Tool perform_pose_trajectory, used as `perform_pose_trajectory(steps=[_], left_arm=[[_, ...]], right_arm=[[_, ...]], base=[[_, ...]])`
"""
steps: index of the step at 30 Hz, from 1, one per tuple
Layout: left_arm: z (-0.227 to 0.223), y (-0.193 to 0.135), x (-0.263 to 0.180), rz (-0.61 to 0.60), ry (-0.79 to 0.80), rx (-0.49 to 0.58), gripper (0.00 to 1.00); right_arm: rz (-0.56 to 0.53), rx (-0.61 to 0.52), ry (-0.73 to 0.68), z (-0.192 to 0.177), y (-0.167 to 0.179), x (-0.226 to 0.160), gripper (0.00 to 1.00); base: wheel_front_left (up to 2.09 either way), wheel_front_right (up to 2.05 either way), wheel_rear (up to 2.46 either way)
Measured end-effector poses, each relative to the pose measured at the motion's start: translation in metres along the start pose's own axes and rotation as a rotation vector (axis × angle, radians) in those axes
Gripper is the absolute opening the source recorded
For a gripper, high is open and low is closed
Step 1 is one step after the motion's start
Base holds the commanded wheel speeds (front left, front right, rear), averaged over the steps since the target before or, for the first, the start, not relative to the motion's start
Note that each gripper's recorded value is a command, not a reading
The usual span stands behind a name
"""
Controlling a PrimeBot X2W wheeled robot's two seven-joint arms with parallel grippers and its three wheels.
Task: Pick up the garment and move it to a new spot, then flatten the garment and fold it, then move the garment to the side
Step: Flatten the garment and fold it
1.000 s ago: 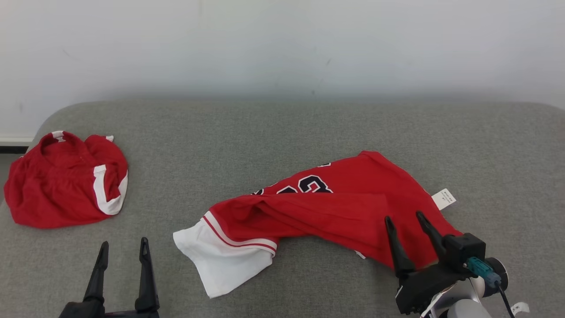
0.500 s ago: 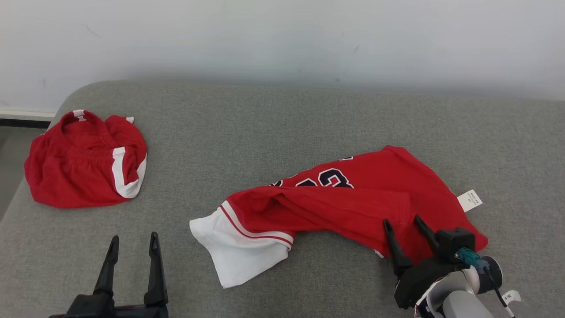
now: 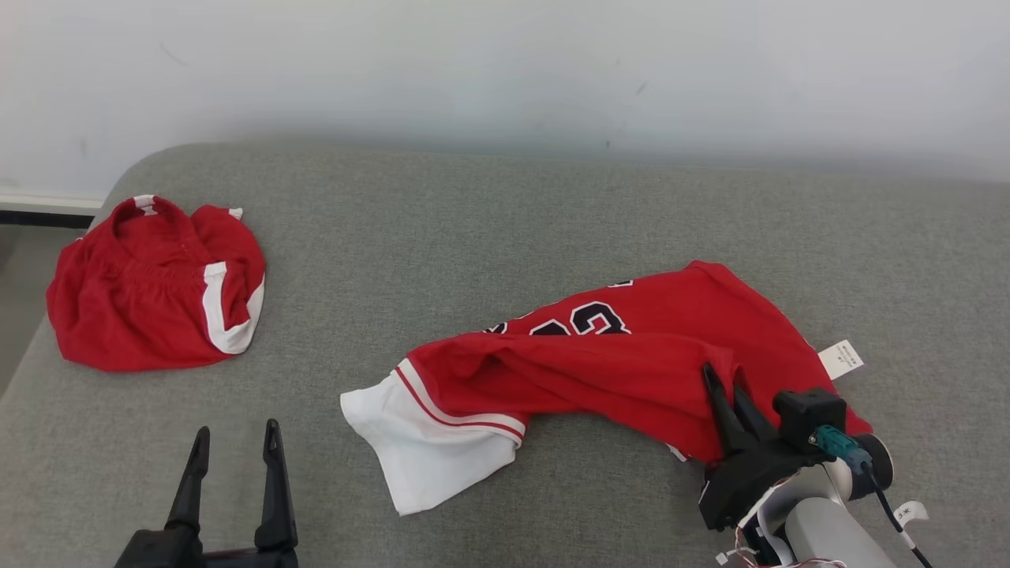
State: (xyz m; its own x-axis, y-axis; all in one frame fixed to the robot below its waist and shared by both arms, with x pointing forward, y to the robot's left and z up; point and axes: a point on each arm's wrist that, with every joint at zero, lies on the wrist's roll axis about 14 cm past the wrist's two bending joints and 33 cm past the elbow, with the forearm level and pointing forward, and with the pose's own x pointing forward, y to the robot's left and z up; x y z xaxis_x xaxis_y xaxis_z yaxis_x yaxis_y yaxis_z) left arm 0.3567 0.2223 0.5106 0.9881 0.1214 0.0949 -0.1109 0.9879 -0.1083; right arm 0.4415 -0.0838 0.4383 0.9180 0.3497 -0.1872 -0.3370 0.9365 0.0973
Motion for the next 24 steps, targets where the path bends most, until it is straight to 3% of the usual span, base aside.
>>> perform_pose_trajectory(steps=[6, 13, 24], left_arm=[[-0.008, -0.012, 0.0, -0.034, 0.024, -0.021, 1.0], [-0.016, -0.032, 0.0, -0.092, 0.047, -0.044, 1.0], [-0.023, -0.062, 0.009, -0.177, 0.065, -0.056, 1.0]], right_arm=[[-0.004, -0.033, -0.11, 0.031, -0.005, -0.012, 0.0], [-0.024, -0.031, -0.181, 0.035, -0.009, -0.061, 0.0], [-0.186, 0.046, -0.072, 0.0, -0.03, -0.147, 0.0]], base=[[0.0, 0.0, 0.0], [0.0, 0.0, 0.0], [0.0, 0.0, 0.0]])
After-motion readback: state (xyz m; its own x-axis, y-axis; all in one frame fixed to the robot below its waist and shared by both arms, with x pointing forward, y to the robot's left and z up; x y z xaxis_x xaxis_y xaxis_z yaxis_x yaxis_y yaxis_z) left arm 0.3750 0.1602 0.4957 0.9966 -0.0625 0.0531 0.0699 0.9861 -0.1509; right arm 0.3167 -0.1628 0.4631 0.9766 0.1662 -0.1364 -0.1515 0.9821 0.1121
